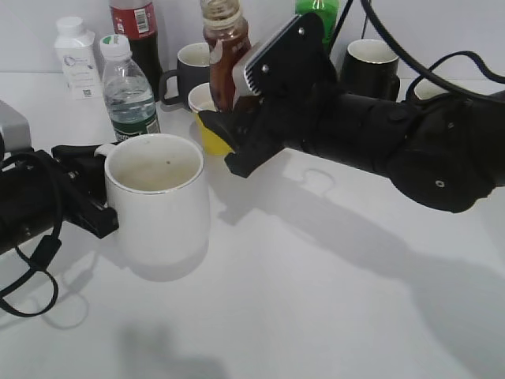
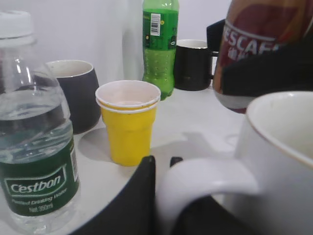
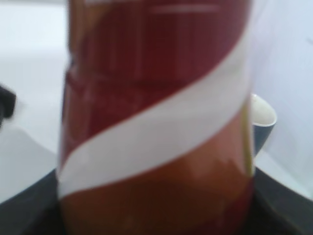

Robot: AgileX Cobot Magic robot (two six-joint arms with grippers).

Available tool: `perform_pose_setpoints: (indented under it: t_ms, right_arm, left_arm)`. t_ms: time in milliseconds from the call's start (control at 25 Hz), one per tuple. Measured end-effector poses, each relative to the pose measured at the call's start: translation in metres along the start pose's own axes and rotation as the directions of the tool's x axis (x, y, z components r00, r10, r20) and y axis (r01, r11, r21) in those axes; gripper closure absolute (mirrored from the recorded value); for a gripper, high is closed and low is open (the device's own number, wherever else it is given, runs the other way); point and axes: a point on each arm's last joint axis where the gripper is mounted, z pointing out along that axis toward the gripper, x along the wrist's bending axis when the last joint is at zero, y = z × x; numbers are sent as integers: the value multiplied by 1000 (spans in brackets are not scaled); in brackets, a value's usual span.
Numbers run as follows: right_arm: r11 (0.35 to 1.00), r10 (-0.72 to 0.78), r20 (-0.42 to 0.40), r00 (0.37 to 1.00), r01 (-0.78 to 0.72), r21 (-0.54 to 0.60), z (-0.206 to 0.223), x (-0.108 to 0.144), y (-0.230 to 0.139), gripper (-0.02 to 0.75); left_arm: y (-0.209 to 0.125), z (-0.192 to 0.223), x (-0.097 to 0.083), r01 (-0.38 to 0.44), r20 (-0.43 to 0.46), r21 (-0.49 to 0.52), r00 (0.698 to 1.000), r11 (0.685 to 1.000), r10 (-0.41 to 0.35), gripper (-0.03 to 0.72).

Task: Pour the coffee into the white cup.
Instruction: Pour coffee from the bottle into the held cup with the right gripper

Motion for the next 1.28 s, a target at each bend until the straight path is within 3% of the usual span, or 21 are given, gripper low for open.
perform_pose_setpoints:
  t_ms: [200,440,1280]
  right_arm:
    - [988,-153,-3,988,153,16,2,0,-3,210]
    - [932,-363,-7,932,363,16,2,0,-3,210]
    - [625,-777,63,627,779,-50,2,0,6,210]
  left_arm:
    - [0,0,0,-1,2,0,1000,1000,1,625]
    - [-1,0,-3,-16,35,6,999,1000,15,622]
    - [-1,0,-7,-34,75,12,997,999,33,615]
